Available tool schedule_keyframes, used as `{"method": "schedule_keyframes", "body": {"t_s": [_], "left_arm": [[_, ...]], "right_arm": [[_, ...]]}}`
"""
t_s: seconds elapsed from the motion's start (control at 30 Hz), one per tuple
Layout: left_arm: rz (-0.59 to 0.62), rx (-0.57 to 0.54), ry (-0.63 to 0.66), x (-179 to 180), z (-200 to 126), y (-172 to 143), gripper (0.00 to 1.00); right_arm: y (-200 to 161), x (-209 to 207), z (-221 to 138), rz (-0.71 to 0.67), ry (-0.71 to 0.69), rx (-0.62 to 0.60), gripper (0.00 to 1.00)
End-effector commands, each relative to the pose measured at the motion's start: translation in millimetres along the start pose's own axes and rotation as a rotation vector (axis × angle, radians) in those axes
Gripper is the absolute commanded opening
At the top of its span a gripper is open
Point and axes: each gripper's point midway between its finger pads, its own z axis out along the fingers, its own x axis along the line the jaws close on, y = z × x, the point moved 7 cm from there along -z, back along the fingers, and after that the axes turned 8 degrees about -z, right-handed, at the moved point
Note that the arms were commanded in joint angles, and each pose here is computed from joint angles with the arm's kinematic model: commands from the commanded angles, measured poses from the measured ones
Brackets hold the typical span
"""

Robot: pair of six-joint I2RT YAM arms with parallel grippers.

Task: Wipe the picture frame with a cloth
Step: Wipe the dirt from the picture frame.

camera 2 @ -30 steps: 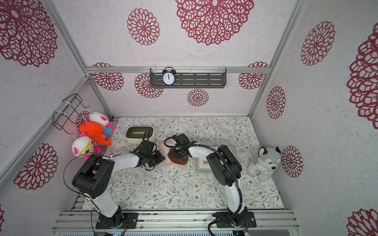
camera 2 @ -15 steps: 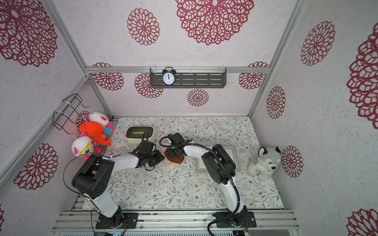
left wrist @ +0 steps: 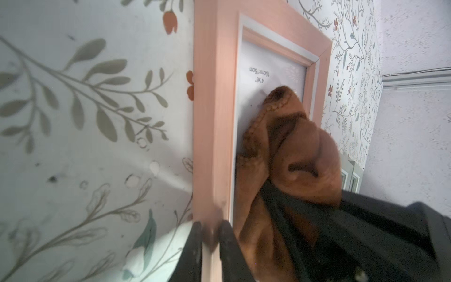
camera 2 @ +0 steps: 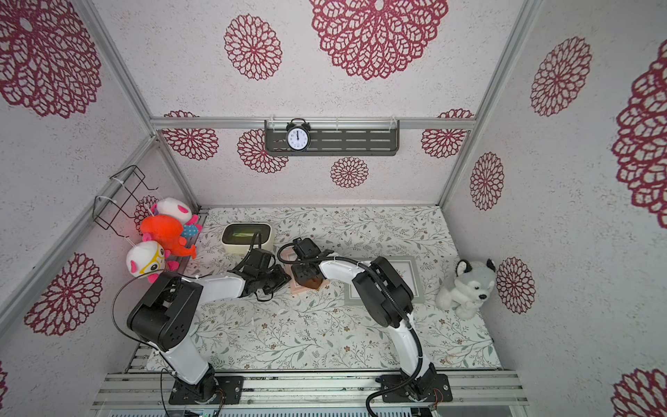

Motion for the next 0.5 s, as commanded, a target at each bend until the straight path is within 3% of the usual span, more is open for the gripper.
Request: {"method": "schedule_keyframes", "body": {"t_s": [0.0,0.13,0.2,0.3,0.37,0.47], "left_arm": [[-0.057,0.098,0.266,63,14,-30,0.15],[-0.059,0.103,0.275,65,16,-30,0.15],[-0.058,0.103,0.276,64,16,-30,0.15],[-0.06,0.105,0.28,66,16,-31,0.15],[-0.059,0.109,0.285,68,15,-33,0.15],[-0.06,0.115,0.286,69,16,-34,0.15]], "right_arm": [[-40,-43,14,0.03,-0.162,0.171,0.0],[-46,34,9,-0.101,0.08,0.156,0.0],[-44,50,11,-0.092,0.141,0.144,0.0],[-30,17,21,0.011,0.049,0.137,0.0],[-26,-28,33,0.115,-0.074,0.155,0.0],[-26,-67,39,0.143,-0.23,0.188,0.0]]}}
